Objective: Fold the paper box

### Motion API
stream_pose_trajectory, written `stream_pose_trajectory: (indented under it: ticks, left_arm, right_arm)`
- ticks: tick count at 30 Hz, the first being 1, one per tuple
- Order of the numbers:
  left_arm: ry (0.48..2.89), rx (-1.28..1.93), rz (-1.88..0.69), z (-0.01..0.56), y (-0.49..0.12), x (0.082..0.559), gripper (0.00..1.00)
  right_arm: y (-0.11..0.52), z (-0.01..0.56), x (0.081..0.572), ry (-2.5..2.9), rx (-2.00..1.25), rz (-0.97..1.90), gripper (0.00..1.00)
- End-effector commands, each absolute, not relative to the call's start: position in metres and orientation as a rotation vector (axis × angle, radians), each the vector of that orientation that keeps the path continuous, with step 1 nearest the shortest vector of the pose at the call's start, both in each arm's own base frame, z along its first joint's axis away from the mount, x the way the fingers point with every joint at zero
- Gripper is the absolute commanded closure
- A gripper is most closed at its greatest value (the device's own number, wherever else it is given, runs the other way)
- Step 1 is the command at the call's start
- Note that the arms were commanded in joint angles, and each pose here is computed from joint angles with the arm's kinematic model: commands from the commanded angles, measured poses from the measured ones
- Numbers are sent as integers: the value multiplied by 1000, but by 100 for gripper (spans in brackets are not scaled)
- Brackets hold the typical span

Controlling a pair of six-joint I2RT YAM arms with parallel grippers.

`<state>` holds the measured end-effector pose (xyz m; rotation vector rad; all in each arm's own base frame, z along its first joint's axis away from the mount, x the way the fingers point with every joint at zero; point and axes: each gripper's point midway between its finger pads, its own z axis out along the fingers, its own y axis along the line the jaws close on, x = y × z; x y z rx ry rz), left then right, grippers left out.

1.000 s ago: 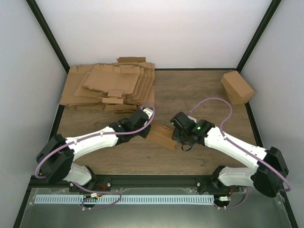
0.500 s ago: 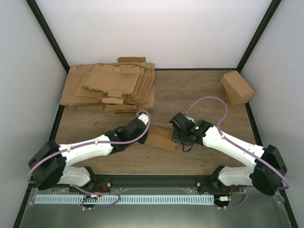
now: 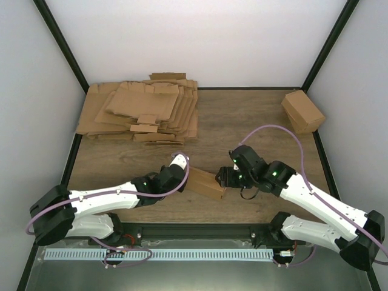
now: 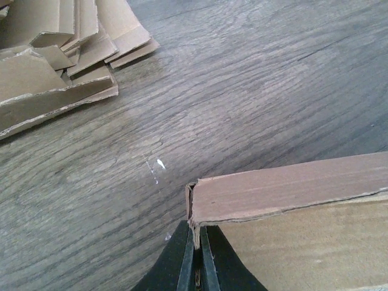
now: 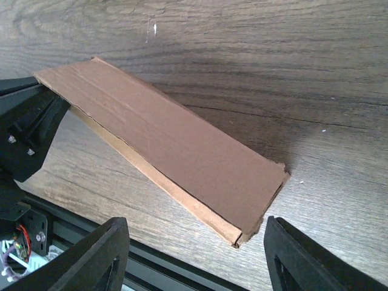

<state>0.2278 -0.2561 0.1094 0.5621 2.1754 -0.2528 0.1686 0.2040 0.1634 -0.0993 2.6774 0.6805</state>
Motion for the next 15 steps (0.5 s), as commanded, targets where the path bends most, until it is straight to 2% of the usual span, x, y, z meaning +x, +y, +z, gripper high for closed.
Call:
stream_pose_trajectory:
  ticks: [1, 7, 11, 15]
  left_arm:
    - [2168, 554, -214, 103, -251, 222, 96]
    - [2158, 560, -223, 101, -254, 217, 96]
    - [2156, 552, -215, 101, -254, 217, 96]
    - [2160, 543, -211, 101, -252, 216, 95]
  right_arm:
    - [216, 178, 171, 2628, -188, 746, 38]
    - [232, 161, 176, 2626, -423, 710, 48]
    - [237, 158, 176, 2621, -449, 726, 62]
    - [235, 146, 169, 2655, -444, 746, 66]
